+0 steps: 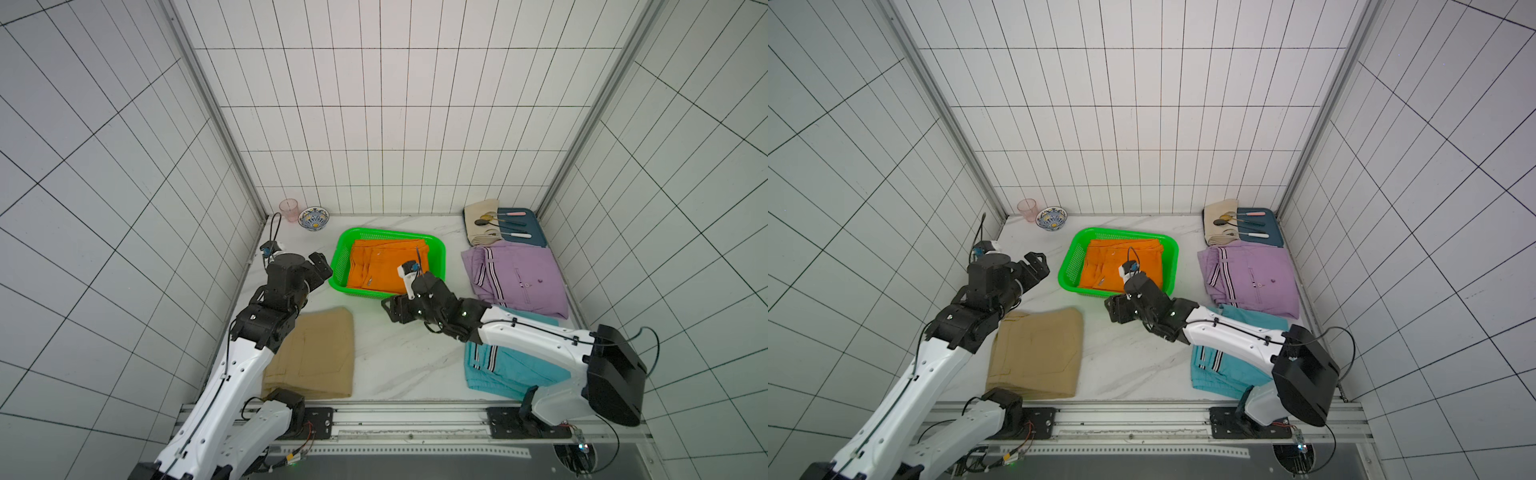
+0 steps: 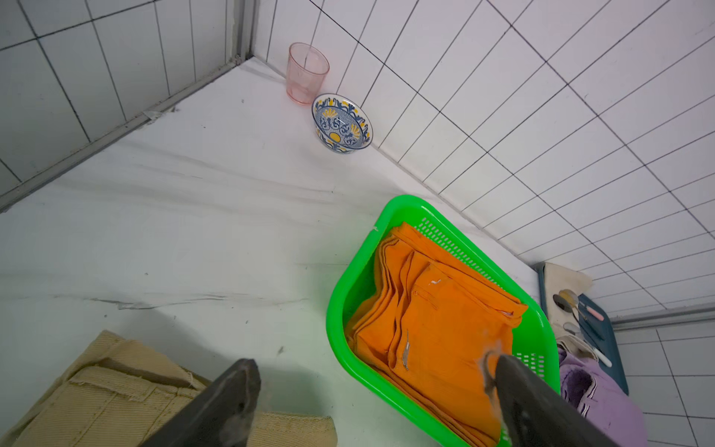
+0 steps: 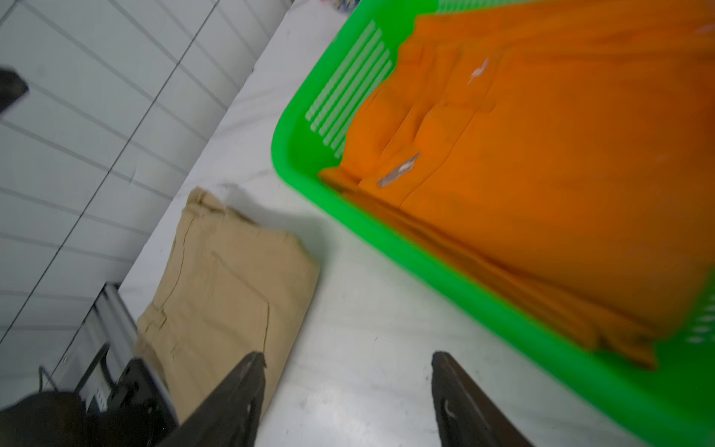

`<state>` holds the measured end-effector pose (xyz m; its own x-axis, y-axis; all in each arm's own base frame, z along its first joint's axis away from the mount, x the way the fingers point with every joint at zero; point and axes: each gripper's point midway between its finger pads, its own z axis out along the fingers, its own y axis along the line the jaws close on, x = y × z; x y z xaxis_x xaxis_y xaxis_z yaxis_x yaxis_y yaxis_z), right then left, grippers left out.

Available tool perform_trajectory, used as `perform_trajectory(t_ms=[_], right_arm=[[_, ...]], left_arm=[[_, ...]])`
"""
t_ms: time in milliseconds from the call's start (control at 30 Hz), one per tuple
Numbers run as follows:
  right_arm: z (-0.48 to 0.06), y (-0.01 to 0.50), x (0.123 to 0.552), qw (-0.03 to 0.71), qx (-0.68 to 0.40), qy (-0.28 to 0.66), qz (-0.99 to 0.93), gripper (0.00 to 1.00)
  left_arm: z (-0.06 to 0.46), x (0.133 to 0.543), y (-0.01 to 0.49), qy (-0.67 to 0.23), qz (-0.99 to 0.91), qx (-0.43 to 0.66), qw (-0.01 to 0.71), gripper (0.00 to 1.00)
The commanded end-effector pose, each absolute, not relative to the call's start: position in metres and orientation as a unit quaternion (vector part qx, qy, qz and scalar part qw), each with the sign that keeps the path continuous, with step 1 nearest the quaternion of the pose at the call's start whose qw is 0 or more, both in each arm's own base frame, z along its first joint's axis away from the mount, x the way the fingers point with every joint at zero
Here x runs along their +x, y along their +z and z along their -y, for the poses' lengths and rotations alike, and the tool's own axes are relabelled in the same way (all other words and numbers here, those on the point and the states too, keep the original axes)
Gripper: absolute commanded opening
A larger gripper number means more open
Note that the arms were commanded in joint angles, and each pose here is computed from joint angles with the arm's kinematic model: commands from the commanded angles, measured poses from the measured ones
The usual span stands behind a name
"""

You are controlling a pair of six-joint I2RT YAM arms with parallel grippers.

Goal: Put the folded long pants in the basket
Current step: Move the long pant to the center of the board.

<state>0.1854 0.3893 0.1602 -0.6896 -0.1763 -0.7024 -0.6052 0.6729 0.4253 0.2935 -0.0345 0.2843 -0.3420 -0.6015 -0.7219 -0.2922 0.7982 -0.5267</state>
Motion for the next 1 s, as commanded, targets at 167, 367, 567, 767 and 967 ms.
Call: perform_trajectory(t_ms=[167,367,567,767,967], right_arm=[[-0.447,0.122,0.121,0.268,-0.226,0.4,-0.847,0.75],[-0.478,0.058,0.103,0.181,-0.242,0.386,-0.872,0.74],[-0.493,0.03,0.105,0.161,-0.254,0.358,-0.884,0.74],[-0.504,0.02,0.108,0.156,-0.271,0.34,-0.887,0.5],[-0.483,0.019,0.115,0.159,-0.26,0.318,-0.898,0.0]], left_arm=[[0.021,0.274,0.316,-0.163,-0.769,-0.288,0.547,0.98],[0.019,0.262,0.334,-0.173,-0.76,-0.278,0.561,0.98],[0.02,0.259,0.339,-0.181,-0.758,-0.272,0.565,0.98],[0.02,0.26,0.339,-0.179,-0.76,-0.272,0.563,0.98],[0.025,0.26,0.343,-0.186,-0.763,-0.259,0.562,0.98]])
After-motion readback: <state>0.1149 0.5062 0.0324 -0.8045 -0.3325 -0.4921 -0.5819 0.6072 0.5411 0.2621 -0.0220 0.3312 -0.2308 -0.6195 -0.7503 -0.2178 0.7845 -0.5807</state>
